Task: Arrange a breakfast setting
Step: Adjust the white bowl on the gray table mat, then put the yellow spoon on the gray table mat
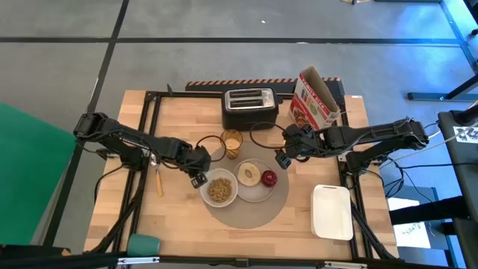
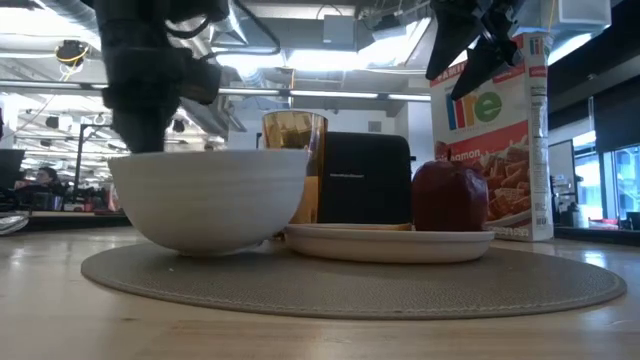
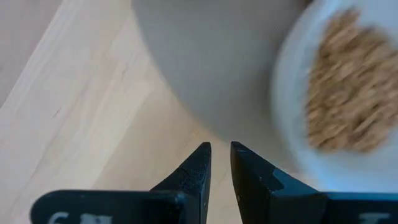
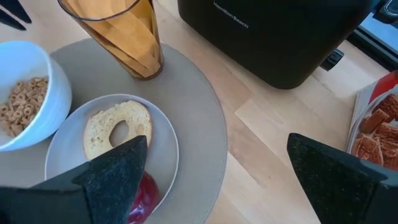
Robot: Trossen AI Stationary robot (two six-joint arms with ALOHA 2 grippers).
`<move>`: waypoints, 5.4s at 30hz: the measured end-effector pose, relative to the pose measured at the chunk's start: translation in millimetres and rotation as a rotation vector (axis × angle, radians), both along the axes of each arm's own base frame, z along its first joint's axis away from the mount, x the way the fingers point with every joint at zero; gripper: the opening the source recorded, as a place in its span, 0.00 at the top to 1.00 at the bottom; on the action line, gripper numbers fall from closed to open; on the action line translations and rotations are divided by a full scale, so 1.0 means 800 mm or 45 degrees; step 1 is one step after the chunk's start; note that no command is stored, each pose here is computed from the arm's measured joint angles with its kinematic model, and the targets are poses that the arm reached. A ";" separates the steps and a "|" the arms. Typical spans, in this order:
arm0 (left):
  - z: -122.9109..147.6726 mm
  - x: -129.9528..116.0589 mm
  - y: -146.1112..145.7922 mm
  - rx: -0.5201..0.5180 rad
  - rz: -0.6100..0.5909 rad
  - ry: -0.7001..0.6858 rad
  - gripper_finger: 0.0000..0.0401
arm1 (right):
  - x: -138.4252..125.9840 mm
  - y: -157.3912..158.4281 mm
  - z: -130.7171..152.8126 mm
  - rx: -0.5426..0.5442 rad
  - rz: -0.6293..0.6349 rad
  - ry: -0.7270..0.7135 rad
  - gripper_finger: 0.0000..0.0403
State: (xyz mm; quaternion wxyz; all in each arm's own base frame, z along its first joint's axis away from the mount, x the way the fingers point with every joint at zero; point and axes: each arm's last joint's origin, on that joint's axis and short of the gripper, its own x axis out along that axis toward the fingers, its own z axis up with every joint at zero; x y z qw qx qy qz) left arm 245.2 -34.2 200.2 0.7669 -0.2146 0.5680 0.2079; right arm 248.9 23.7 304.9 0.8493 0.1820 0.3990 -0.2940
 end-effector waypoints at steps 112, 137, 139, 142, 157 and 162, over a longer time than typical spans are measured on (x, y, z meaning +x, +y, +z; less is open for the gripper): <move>-0.079 -0.059 -0.029 -0.279 0.879 0.086 0.72 | 0.000 -0.001 0.000 -0.018 -0.014 -0.006 0.06; -0.038 -0.021 -0.027 -0.325 0.987 -0.140 0.90 | 0.000 -0.001 0.000 -0.041 0.002 0.002 0.06; -0.031 -0.014 -0.021 -0.279 1.022 -0.217 0.90 | 0.000 -0.001 0.000 -0.044 0.004 0.003 0.06; -0.028 -0.003 -0.008 -0.231 1.079 -0.331 0.90 | 0.000 -0.001 0.001 -0.064 0.000 0.003 0.06; -0.064 0.031 0.022 -0.261 1.054 -0.316 0.90 | 0.001 -0.006 0.000 -0.011 0.003 0.012 0.06; -0.071 0.035 0.016 -0.276 1.030 -0.303 0.90 | 0.001 -0.006 0.000 -0.012 0.002 0.013 0.06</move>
